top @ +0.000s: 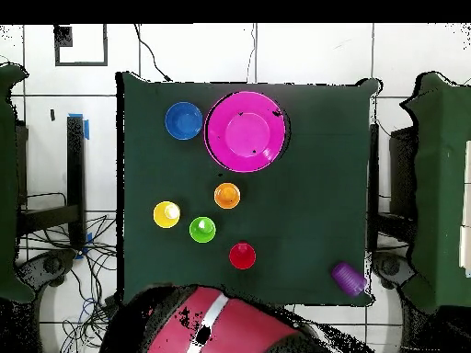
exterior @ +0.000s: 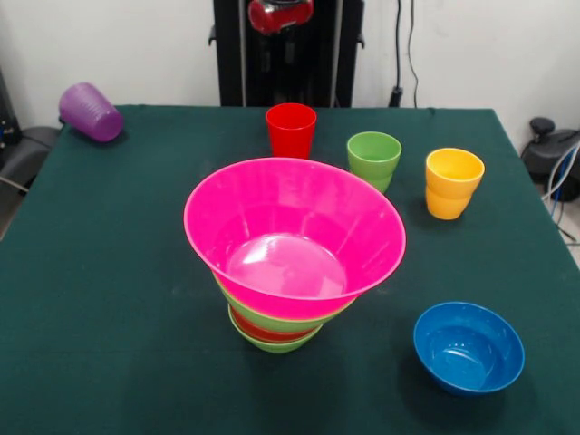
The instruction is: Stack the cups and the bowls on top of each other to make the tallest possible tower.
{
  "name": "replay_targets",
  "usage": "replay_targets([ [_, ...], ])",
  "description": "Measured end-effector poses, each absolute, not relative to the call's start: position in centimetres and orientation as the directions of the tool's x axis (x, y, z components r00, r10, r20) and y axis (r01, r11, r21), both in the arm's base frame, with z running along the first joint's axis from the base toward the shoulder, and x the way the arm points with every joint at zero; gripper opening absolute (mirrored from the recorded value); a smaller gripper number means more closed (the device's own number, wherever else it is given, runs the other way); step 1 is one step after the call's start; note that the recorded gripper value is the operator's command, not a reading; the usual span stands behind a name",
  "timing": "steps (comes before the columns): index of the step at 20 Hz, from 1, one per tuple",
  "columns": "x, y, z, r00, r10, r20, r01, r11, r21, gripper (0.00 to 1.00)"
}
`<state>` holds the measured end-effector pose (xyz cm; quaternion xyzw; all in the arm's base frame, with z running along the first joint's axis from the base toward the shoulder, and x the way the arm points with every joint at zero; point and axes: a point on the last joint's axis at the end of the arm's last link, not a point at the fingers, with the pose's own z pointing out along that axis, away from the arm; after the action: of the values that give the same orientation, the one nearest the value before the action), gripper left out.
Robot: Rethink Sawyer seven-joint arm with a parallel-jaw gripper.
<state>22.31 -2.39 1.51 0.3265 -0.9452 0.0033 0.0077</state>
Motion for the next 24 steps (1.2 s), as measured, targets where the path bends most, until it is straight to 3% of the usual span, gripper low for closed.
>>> replay_targets([
  [24, 20.7, -8.8, -4.3, -0.783, -0.618, 0.072, -0.622, 0.780, -0.062, 1.00],
])
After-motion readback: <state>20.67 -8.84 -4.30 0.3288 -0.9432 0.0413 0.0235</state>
